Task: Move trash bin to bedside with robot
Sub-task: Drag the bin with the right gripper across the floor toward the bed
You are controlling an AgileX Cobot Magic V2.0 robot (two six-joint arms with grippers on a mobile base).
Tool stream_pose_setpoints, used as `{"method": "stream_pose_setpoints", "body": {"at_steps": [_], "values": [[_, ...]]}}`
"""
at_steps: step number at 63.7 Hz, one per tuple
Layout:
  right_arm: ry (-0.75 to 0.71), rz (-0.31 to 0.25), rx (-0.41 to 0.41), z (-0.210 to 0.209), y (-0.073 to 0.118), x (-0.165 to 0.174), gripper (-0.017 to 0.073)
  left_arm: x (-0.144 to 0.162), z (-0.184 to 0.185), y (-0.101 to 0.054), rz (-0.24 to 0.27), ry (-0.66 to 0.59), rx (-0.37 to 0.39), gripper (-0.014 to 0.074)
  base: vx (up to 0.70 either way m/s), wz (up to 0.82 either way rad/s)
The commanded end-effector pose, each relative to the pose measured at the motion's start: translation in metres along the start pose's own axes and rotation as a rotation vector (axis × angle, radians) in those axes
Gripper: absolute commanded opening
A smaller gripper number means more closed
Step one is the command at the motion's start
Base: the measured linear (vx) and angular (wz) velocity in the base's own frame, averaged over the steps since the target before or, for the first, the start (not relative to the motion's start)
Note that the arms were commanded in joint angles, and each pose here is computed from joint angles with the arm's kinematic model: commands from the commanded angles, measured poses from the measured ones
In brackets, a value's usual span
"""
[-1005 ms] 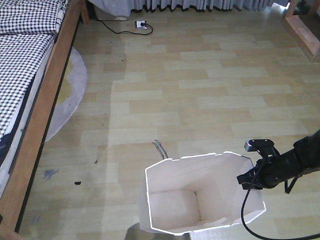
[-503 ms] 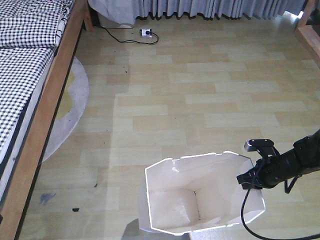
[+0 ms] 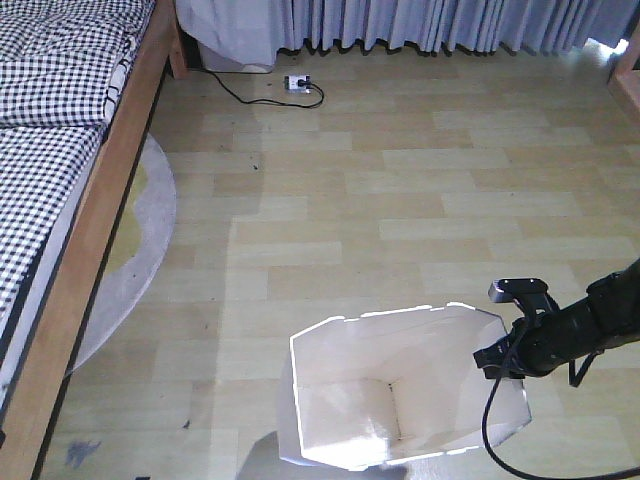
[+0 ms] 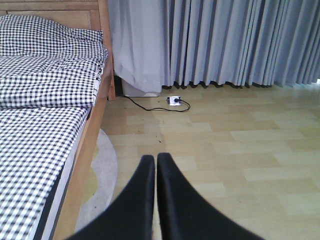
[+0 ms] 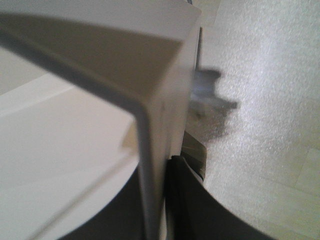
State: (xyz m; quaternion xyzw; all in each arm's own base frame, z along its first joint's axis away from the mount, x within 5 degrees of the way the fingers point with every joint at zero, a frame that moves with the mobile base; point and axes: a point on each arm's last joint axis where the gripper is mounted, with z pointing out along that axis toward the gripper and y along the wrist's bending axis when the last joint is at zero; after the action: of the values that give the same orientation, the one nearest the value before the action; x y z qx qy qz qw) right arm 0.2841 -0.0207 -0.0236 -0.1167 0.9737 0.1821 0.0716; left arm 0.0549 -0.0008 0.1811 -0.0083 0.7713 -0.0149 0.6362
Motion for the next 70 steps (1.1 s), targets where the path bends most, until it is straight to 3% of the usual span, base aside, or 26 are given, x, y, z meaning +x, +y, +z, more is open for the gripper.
{"method": "stream_pose_setpoints", "body": {"at_steps": [1,70], "values": [[-0.09,-0.006,-0.164,-0.0193,0.0189,-0.0156,-0.0005,-0.0008,0.0005,-0.0001,-0.007,-0.065,0.005,-0.0006,0.28,0.02],[-0.09,-0.006,-0.164,-0.0193,0.0189,-0.0156,-0.0005,-0.0008,0.0005,-0.0001,-0.007,-0.065,0.005,-0.0006,0.28,0.0]]}}
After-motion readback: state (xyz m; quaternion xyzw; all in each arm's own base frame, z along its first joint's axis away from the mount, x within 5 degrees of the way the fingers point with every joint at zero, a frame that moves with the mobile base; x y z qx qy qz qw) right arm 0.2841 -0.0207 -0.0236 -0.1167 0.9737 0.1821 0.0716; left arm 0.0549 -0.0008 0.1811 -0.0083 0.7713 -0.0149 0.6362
